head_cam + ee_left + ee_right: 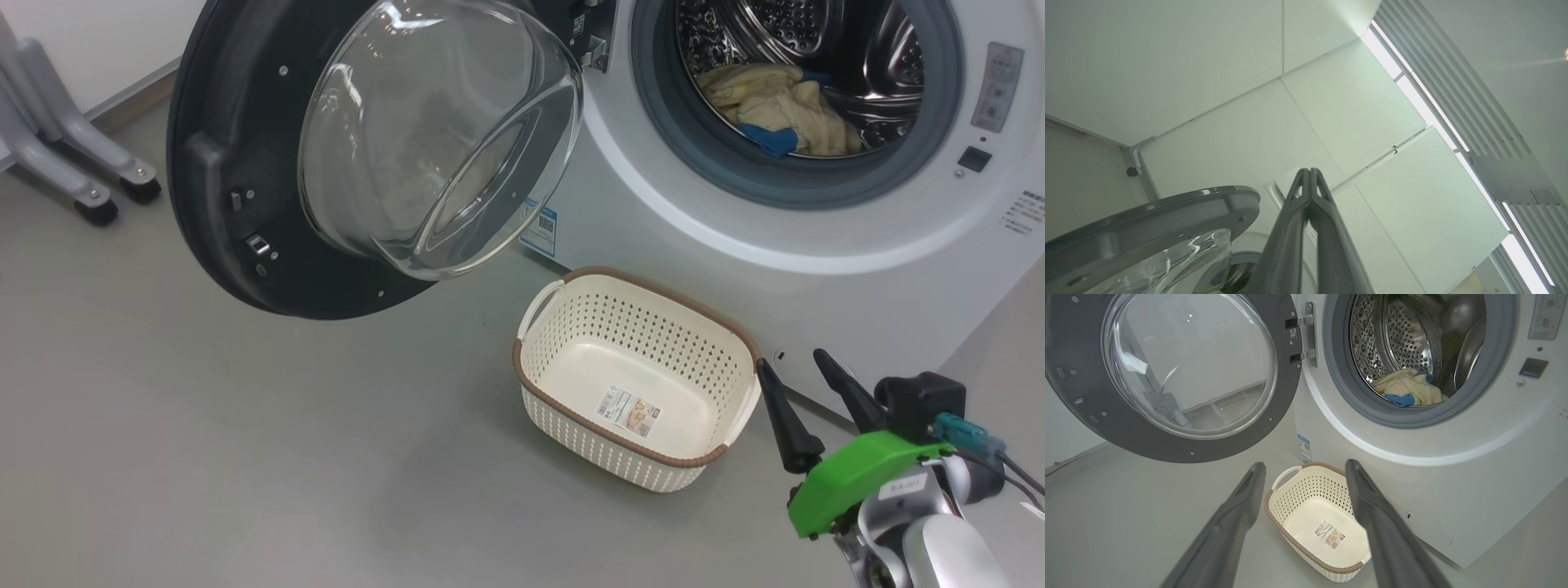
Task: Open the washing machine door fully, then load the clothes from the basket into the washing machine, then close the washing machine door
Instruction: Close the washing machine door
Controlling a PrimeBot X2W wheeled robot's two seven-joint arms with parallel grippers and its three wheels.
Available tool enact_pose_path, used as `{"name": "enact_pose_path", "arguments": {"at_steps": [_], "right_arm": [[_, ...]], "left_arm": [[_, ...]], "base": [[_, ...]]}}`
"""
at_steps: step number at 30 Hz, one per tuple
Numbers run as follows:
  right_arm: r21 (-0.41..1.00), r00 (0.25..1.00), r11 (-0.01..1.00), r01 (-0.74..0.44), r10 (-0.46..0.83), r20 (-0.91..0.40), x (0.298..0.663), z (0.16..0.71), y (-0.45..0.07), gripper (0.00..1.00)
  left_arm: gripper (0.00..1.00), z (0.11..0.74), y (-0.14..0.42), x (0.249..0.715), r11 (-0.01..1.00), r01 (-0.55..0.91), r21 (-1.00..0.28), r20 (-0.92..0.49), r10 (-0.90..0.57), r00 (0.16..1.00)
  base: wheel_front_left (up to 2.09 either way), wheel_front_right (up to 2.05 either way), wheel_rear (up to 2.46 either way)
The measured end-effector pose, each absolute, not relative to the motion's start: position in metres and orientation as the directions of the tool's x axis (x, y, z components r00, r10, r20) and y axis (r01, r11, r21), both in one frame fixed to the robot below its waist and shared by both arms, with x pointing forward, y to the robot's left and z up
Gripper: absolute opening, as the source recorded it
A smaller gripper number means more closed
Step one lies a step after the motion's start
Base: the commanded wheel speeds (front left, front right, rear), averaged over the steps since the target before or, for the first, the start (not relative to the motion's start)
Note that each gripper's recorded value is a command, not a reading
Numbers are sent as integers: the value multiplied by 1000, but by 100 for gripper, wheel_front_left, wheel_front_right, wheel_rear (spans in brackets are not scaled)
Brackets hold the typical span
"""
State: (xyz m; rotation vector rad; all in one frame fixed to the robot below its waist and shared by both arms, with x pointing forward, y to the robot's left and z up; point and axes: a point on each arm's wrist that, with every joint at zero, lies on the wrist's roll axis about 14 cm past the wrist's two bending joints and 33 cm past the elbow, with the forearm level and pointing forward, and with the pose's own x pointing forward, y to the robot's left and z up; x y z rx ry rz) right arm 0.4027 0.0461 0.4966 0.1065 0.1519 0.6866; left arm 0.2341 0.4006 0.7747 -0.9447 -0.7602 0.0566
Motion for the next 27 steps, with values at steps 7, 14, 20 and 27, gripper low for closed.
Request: {"name": "enact_pose_path", "arguments": {"at_steps": [7,14,20,27], "right_arm": [[156,788,798,-582,601,-135,397,485,26,100],[162,819,828,-536,557,-139,397,483,5,100],[169,839,851,-498,522,-157,397,477,-11,100],[169,864,877,-449,474,-167,399,475,-30,100]], "left_arm": [[0,757,450,259,272,298,-915,387,381,840],[0,717,486,274,57,269,-961,269,410,872],[0,684,470,309,-11,214,-977,199,320,926],[0,647,455,342,-59,133,-989,113,265,958]], "base": [[0,0,0],[0,0,0],[0,0,0],[0,0,0]]}}
